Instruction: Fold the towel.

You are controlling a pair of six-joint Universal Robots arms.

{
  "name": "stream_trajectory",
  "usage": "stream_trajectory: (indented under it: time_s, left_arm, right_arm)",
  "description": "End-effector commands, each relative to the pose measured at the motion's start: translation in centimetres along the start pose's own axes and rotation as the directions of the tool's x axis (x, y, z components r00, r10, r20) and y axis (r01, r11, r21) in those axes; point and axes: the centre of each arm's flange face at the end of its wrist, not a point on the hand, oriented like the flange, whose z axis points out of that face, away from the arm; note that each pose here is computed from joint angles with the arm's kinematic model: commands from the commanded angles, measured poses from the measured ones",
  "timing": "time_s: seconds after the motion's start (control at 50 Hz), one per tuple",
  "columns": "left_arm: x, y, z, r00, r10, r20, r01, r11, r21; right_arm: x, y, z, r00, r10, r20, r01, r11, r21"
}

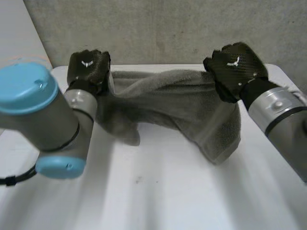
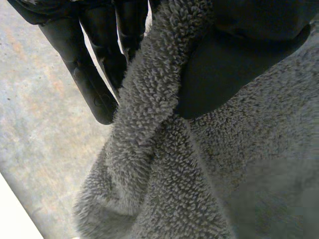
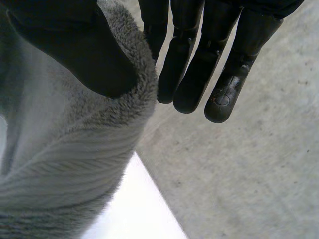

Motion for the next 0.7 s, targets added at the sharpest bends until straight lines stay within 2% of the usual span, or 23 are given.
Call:
stream_trajectory:
  time_s: [0.02, 0.06, 0.08, 0.12, 0.14, 0.16, 0.18, 0.22, 0.26, 0.3, 0.36, 0.4, 0.42, 0.46, 0.48, 0.5, 0.52, 0.56, 0.58, 0.6, 0.66, 0.68, 0.7]
  left_arm:
    - [2.6, 2.4, -7.3, 0.987, 0.043, -0.155, -0.063, 0.989, -0.131]
    - [3.0, 3.3, -8.9, 0.979, 0.055, -0.194, -0.091, 0.979, -0.183]
    - [3.1, 4.0, -10.0, 0.973, 0.069, -0.219, -0.122, 0.963, -0.239]
    - [2.6, 5.4, -11.8, 0.964, 0.096, -0.248, -0.184, 0.913, -0.364]
    - [2.6, 5.4, -11.8, 0.964, 0.096, -0.248, -0.185, 0.913, -0.365]
    - [2.4, 6.0, -12.5, 0.959, 0.107, -0.262, -0.214, 0.881, -0.422]
    - [2.4, 6.0, -12.5, 0.959, 0.107, -0.262, -0.214, 0.881, -0.422]
    - [2.0, 6.7, -13.7, 0.948, 0.131, -0.289, -0.269, 0.814, -0.514]
    - [1.9, 7.1, -14.1, 0.942, 0.135, -0.308, -0.291, 0.785, -0.547]
    - [1.9, 7.2, -14.2, 0.940, 0.135, -0.315, -0.298, 0.774, -0.559]
    - [2.1, 6.5, -13.6, 0.942, 0.132, -0.308, -0.287, 0.793, -0.537]
    - [2.1, 6.0, -13.3, 0.943, 0.132, -0.306, -0.281, 0.806, -0.521]
    - [2.2, 5.5, -12.9, 0.944, 0.131, -0.303, -0.275, 0.818, -0.505]
    - [2.3, 5.0, -12.6, 0.945, 0.129, -0.302, -0.269, 0.831, -0.487]
    - [2.5, 4.4, -12.2, 0.945, 0.118, -0.304, -0.255, 0.849, -0.464]
    - [2.7, 3.6, -11.8, 0.942, 0.104, -0.319, -0.243, 0.868, -0.433]
    - [2.7, 3.6, -11.8, 0.942, 0.104, -0.319, -0.242, 0.868, -0.433]
    - [3.3, 2.7, -11.1, 0.920, 0.081, -0.384, -0.238, 0.894, -0.381]
    - [3.3, 2.7, -11.1, 0.919, 0.081, -0.385, -0.238, 0.894, -0.380]
    - [3.3, 2.6, -10.7, 0.903, 0.082, -0.421, -0.249, 0.899, -0.361]
    - [2.6, 3.2, -9.1, 0.875, 0.104, -0.473, -0.284, 0.901, -0.328]
    - [2.6, 3.2, -9.1, 0.875, 0.104, -0.473, -0.284, 0.901, -0.327]
    - [2.5, 3.6, -8.6, 0.854, 0.127, -0.505, -0.314, 0.899, -0.305]
  right_arm:
    - [-2.6, 3.9, 0.6, 0.995, 0.019, 0.101, -0.004, 0.989, -0.148]
    - [-3.4, 5.0, -0.2, 0.983, -0.019, 0.180, 0.062, 0.970, -0.237]
    - [-3.4, 5.0, -0.2, 0.983, -0.019, 0.181, 0.062, 0.969, -0.237]
    - [-4.3, 6.1, -1.4, 0.952, -0.063, 0.299, 0.166, 0.928, -0.333]
    - [-4.3, 6.1, -1.4, 0.952, -0.063, 0.300, 0.166, 0.928, -0.333]
    - [-4.8, 6.5, -2.3, 0.926, -0.076, 0.371, 0.223, 0.901, -0.372]
    - [-4.8, 6.6, -2.3, 0.925, -0.076, 0.372, 0.224, 0.901, -0.372]
    - [-5.2, 6.9, -3.9, 0.865, -0.089, 0.493, 0.323, 0.851, -0.414]
    - [-5.3, 6.9, -4.5, 0.844, -0.076, 0.530, 0.342, 0.838, -0.425]
    - [-5.3, 6.8, -4.6, 0.842, -0.067, 0.536, 0.342, 0.834, -0.433]
    - [-5.1, 6.7, -4.3, 0.852, -0.071, 0.519, 0.330, 0.842, -0.427]
    - [-4.5, 6.4, -3.3, 0.885, -0.079, 0.459, 0.290, 0.864, -0.412]
    - [-4.5, 6.4, -3.3, 0.885, -0.079, 0.458, 0.290, 0.864, -0.412]
    - [-3.3, 6.2, -2.1, 0.930, -0.039, 0.366, 0.200, 0.888, -0.413]
    - [-3.3, 6.2, -2.1, 0.930, -0.039, 0.365, 0.200, 0.888, -0.413]
    - [-2.3, 6.1, -1.6, 0.951, -0.017, 0.308, 0.150, 0.898, -0.413]
    - [-2.3, 6.1, -1.6, 0.951, -0.016, 0.308, 0.149, 0.898, -0.413]
    - [-1.0, 5.8, -1.0, 0.973, 0.020, 0.230, 0.075, 0.916, -0.395]
    - [-1.0, 5.8, -1.0, 0.973, 0.020, 0.230, 0.074, 0.916, -0.395]
    - [-0.7, 5.7, -0.9, 0.976, 0.035, 0.215, 0.051, 0.923, -0.382]
    - [-0.8, 5.9, -0.9, 0.969, 0.060, 0.239, 0.032, 0.932, -0.362]
    - [-1.0, 5.9, -1.0, 0.963, 0.073, 0.260, 0.025, 0.935, -0.353]
    - [-1.0, 5.9, -1.0, 0.963, 0.073, 0.261, 0.025, 0.935, -0.353]
